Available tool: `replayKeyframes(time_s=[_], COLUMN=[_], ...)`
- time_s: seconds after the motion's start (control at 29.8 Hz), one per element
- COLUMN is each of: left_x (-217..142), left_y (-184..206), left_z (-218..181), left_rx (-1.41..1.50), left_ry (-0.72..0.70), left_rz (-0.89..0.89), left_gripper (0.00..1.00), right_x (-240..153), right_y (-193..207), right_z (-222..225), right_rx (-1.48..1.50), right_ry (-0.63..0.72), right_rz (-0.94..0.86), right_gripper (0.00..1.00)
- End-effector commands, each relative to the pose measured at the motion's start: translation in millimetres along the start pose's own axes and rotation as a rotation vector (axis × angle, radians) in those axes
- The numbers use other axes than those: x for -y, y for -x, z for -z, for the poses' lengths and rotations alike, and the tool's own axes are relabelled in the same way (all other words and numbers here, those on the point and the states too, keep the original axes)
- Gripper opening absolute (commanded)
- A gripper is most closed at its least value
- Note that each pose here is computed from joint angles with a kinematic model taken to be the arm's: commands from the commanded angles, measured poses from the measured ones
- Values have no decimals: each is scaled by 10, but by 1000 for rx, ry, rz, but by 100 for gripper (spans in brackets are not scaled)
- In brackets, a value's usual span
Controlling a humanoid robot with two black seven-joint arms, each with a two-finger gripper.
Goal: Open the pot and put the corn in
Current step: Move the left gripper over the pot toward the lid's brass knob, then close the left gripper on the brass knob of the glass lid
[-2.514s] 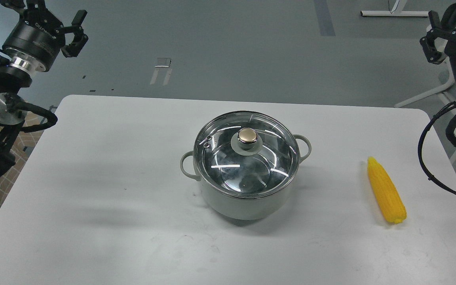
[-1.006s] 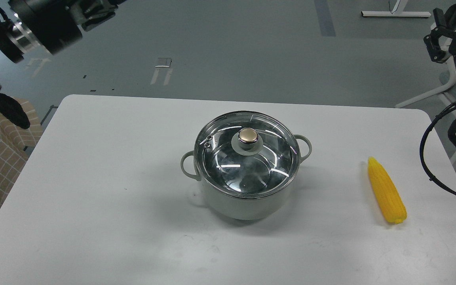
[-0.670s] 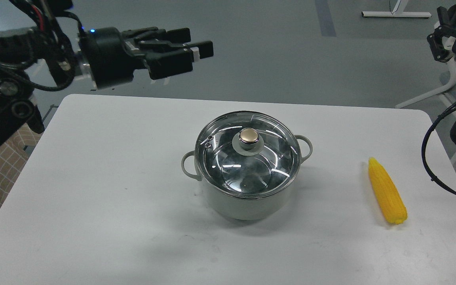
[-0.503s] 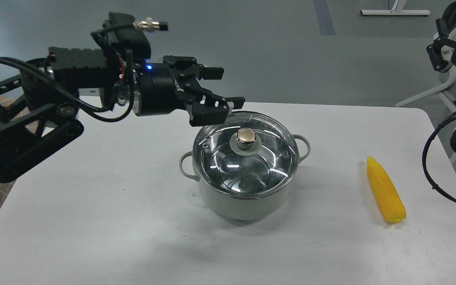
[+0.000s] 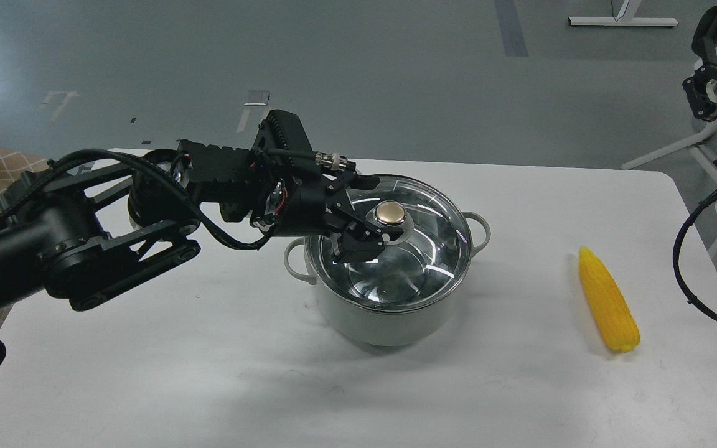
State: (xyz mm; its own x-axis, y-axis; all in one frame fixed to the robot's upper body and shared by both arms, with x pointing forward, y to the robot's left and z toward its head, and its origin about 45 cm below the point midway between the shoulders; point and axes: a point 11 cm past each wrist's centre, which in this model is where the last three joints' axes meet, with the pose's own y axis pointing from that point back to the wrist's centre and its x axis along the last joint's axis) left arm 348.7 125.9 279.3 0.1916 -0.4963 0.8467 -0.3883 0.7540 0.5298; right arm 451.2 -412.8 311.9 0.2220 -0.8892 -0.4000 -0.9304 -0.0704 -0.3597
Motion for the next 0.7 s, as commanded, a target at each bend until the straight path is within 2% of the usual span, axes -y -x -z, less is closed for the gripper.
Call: replayKeyframes(time_s=[0.0,0.34,0.57,0.67], left_x=[68,156,169,170], left_y=[86,224,199,205], left_z=[6,137,123,120], left_rx=[-46,-103,-103,-104], left_ry=[1,-32,-26,-24], left_rz=[-2,-22,-32,-32], left_gripper=[85,85,75,75], right_x=[-3,16,37,37], right_y=[-7,-38,-22,-20], right_z=[0,51,68,64], right_rx=[-1,-10,-10,-11], right_ry=[1,-3,-8,-6], right_rz=[-2,-7,-3,-2], right_gripper=[100,100,100,100])
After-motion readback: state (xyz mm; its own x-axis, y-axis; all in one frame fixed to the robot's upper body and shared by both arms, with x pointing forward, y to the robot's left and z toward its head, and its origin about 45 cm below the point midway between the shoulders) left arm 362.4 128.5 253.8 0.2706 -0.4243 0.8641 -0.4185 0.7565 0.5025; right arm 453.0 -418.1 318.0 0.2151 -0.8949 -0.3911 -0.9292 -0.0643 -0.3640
